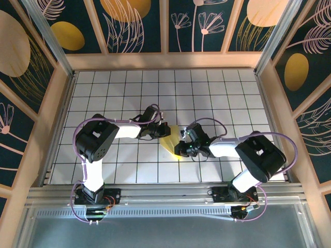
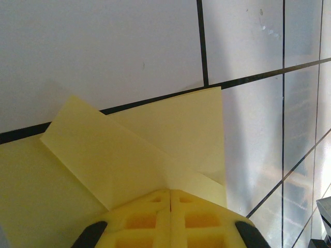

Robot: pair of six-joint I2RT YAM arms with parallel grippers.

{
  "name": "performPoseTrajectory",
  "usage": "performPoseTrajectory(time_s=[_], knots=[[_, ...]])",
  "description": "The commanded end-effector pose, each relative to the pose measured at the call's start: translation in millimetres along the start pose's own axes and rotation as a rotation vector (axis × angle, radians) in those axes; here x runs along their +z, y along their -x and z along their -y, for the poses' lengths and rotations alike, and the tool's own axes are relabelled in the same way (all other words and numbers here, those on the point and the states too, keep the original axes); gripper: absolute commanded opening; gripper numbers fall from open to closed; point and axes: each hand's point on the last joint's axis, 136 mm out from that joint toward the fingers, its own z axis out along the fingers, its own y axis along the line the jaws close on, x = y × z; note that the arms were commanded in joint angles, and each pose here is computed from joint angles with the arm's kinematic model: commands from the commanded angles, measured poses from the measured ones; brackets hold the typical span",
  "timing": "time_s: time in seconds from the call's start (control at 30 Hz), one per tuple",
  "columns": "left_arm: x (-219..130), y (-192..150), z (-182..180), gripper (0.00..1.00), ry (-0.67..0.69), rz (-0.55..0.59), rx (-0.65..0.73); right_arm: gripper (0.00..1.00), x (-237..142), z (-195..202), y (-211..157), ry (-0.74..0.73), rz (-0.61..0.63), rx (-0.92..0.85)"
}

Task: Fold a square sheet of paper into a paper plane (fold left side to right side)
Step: Fourth fold the wing at the center of the table.

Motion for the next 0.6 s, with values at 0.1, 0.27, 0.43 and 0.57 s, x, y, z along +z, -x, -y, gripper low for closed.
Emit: performPoseTrajectory(time_s=[0.1, 0.27, 0.43, 0.57], knots=[[9.8, -20.2, -58.0, 0.00, 0.211, -0.036, -0.065, 0.00, -2.4, 22.4, -40.4, -0.057, -0.098, 0.070], [9.8, -19.9, -58.2, 0.00, 0.212, -0.035, -0.064, 0.00, -3.6, 26.8, -50.4, -0.061, -0.111, 0.087], [9.5, -19.6, -57.2, 0.00, 0.210, -0.035, -0.064, 0.00, -6.7, 30.5, -57.2, -0.066, -0.108, 0.099], [9.4, -18.1, -54.5, 0.00, 0.201, -0.032, -0.061, 0.00, -9.6, 32.0, -61.7, -0.062, -0.103, 0.110]])
